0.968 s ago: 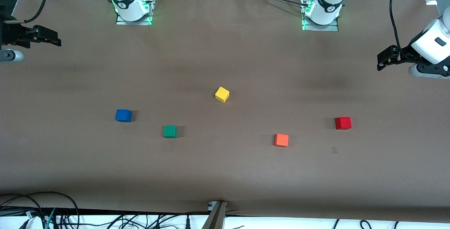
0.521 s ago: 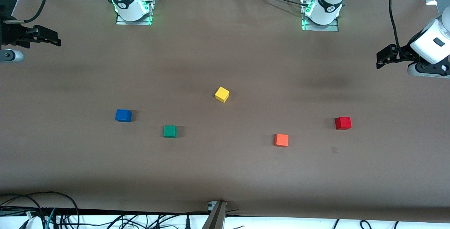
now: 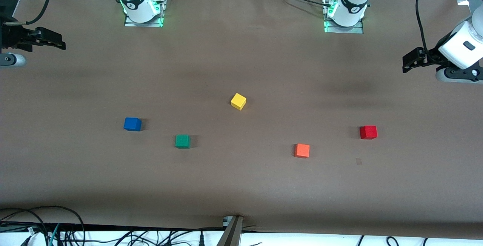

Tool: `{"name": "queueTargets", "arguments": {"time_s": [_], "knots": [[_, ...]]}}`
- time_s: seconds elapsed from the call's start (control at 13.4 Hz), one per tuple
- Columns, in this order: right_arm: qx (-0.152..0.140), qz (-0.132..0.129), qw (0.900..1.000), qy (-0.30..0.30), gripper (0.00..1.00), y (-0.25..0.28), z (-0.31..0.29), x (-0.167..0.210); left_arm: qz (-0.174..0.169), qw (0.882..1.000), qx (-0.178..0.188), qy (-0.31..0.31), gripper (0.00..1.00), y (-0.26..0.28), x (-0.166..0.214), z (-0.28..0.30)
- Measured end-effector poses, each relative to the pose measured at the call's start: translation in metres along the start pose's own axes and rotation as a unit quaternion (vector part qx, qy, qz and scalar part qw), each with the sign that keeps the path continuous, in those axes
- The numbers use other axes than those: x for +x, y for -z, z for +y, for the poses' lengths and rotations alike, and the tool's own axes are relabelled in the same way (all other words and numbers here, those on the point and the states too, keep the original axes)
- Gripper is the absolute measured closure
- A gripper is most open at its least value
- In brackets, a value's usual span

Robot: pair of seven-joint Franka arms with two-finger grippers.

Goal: Pass red block to right arm, stack on blue

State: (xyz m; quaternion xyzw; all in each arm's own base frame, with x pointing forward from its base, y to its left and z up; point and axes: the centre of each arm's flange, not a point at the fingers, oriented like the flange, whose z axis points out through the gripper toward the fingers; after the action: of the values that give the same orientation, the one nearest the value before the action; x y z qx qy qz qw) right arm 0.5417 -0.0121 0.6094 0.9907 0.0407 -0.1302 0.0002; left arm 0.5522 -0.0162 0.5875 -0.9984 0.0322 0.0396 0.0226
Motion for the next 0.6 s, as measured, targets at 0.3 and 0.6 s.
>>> {"name": "queueTargets", "arguments": {"time_s": [0.3,0.6], "knots": [[0.0,0.0,1.0,0.0,0.0,0.0,0.0,0.0,0.0,1.0,0.003,0.002,0.0,0.0,0.0,-0.003],[0.0,0.0,1.0,0.0,0.0,0.0,0.0,0.0,-0.011,0.999,0.035,0.014,0.0,0.012,0.005,-0.022]]}}
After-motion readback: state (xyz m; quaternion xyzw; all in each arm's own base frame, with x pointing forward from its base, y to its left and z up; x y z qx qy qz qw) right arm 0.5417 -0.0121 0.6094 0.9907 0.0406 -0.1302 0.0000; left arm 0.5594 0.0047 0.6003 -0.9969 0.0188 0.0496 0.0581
